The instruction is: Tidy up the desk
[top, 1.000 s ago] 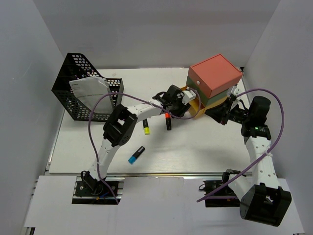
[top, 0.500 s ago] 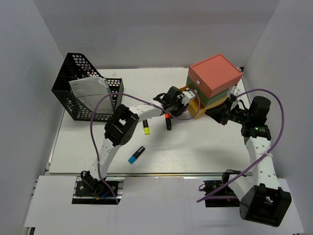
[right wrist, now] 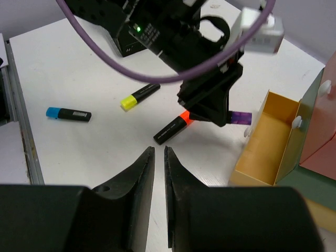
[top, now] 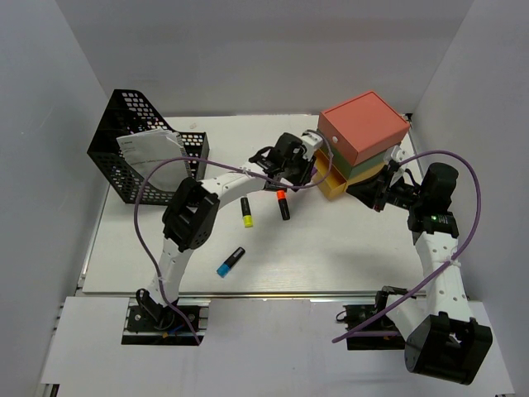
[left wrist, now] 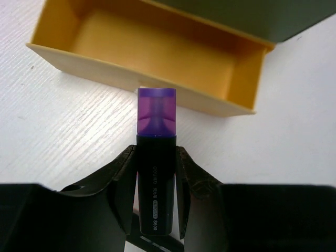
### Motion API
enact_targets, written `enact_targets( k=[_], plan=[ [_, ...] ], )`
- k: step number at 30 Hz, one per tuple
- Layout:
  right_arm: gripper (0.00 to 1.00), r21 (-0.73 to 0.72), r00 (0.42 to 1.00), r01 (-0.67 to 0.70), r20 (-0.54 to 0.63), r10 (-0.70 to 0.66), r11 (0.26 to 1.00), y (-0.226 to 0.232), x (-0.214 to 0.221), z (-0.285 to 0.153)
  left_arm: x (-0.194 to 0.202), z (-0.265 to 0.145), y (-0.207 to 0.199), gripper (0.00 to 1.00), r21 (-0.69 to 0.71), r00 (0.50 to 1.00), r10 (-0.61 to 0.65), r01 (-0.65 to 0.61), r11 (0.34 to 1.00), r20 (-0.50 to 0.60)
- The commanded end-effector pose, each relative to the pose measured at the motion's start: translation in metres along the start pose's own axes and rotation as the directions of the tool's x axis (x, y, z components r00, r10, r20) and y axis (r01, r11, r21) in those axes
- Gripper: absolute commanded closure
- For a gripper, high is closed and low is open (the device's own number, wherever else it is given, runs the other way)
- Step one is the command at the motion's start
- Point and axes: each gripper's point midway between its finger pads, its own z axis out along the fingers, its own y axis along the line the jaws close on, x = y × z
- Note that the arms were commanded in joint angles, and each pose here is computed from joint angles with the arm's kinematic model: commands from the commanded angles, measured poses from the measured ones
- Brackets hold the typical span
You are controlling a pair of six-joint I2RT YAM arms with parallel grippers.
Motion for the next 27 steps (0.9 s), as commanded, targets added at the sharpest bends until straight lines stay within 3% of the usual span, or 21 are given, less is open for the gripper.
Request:
enact_targets(
  k=[1,5,8,11,12,14,15,16,18,20,22,23,27],
  plan=[
    [0.81,0.002,0.998,0.058,0.016,-0.058,0.998,0.002,-0.013,-0.003,-0.063,-0.042,-0.012,1.0,0.048,0.977,-0.165,0.16,0.986,0.135],
    [0.81,0.006,0.998,0.057,0.014,-0.057,0.998,0.001,-0.013,-0.003,-0.089,-0.051,-0.021,1.0,0.089,0.933,-0.313,0.302,0.949,0.178],
    [0.81,0.009,0.998,0.058,0.014,-0.058,0.998,0.001,-0.013,-0.003,-0.102,-0.053,-0.022,1.0,0.1,0.862,-0.469,0.458,0.883,0.195],
    [0.81,0.01,0.998,0.061,0.015,-0.061,0.998,0.001,-0.013,-0.003,-0.115,-0.055,-0.014,1.0,0.078,0.727,-0.646,0.648,0.758,0.231],
    [0.81,0.01,0.998,0.061,0.015,-0.061,0.998,0.001,-0.013,-0.003,-0.121,-0.055,-0.013,1.0,0.093,0.643,-0.726,0.729,0.678,0.245],
    [0.81,0.01,0.998,0.06,0.014,-0.06,0.998,0.001,-0.013,-0.003,-0.125,-0.054,-0.014,1.0,0.119,0.554,-0.797,0.798,0.59,0.239],
    [0.81,0.008,0.998,0.06,0.014,-0.06,0.998,0.001,-0.013,-0.003,-0.129,-0.052,-0.006,1.0,0.121,0.453,-0.848,0.858,0.498,0.275],
    [0.81,0.008,0.998,0.061,0.015,-0.061,0.998,0.001,-0.013,-0.003,-0.127,-0.049,-0.005,1.0,0.123,0.396,-0.877,0.89,0.44,0.273],
    [0.81,0.01,0.998,0.064,0.016,-0.064,0.998,0.001,-0.014,-0.003,-0.132,-0.041,-0.003,1.0,0.159,0.311,-0.909,0.918,0.363,0.278],
    [0.81,0.012,0.998,0.067,0.016,-0.067,0.998,0.001,-0.014,-0.003,-0.132,-0.035,0.001,1.0,0.163,0.243,-0.929,0.941,0.296,0.28],
    [0.81,0.017,0.997,0.074,0.017,-0.074,0.997,0.001,-0.016,-0.004,-0.127,-0.026,0.004,1.0,0.164,0.207,-0.936,0.951,0.261,0.286],
    [0.81,0.014,0.997,0.073,0.017,-0.073,0.997,0.002,-0.015,-0.004,-0.13,-0.024,0.005,1.0,0.192,0.162,-0.945,0.956,0.221,0.285],
    [0.81,0.017,0.997,0.073,0.016,-0.073,0.997,0.001,-0.015,-0.004,-0.126,-0.008,0.01,1.0,0.23,0.079,-0.956,0.962,0.147,0.283]
  ],
)
